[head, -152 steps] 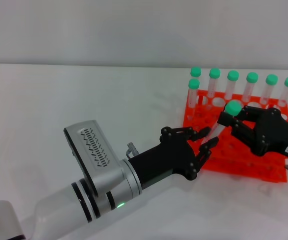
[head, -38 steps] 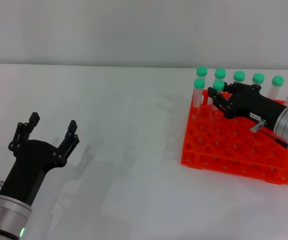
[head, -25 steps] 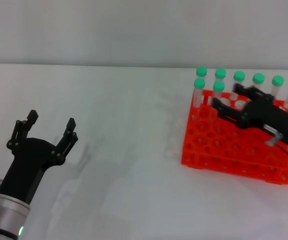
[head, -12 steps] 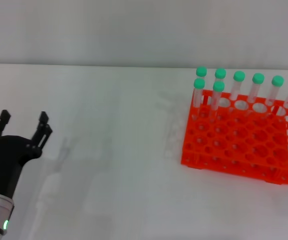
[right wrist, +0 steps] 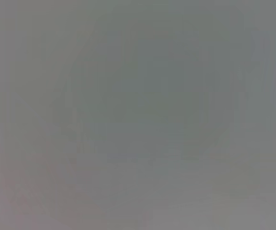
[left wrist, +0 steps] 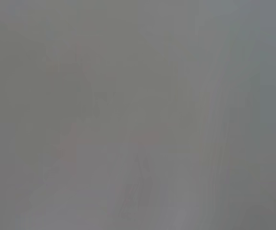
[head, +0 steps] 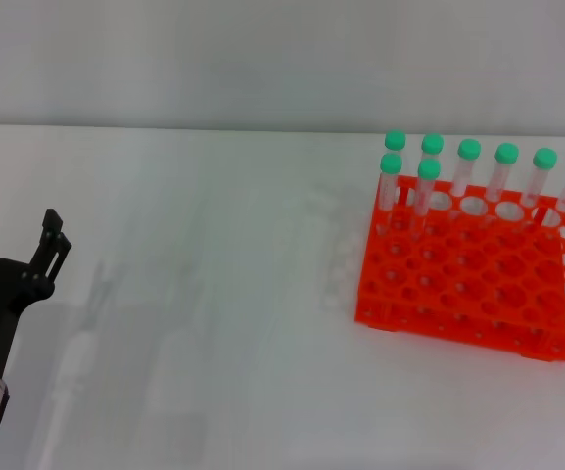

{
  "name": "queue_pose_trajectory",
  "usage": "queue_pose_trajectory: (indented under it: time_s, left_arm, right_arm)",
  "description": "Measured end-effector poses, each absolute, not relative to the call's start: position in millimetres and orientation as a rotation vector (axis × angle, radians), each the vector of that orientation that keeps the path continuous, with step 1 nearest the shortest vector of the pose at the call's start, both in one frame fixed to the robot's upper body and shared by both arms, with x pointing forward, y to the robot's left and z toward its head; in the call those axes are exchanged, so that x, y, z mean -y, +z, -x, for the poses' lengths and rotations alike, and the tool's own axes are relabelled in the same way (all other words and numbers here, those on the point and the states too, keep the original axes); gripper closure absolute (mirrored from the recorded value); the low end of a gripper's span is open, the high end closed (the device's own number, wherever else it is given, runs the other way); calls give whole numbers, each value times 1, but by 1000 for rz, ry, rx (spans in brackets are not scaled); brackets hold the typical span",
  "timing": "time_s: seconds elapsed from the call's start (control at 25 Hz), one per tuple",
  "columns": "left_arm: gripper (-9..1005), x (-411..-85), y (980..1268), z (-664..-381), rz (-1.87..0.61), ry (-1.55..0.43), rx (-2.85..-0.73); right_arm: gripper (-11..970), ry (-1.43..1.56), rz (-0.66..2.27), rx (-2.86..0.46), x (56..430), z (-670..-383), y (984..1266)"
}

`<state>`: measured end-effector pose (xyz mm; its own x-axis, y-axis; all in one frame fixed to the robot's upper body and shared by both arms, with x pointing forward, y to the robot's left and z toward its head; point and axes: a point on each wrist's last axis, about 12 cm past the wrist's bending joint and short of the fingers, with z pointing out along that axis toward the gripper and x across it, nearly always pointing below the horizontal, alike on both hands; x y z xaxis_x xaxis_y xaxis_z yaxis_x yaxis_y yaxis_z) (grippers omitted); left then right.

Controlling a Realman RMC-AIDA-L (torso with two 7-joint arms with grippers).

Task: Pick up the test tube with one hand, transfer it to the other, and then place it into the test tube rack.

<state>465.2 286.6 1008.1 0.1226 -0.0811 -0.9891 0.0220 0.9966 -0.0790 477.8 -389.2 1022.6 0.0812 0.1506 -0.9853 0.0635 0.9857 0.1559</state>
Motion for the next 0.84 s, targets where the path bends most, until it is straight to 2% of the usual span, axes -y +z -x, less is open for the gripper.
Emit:
queue_pose_trajectory:
  time_s: [0.84]
  left_arm:
    - [131, -286, 1011, -474, 32, -87, -1443]
  right_arm:
    - [142, 98, -202, -1540, 380, -469, 1011]
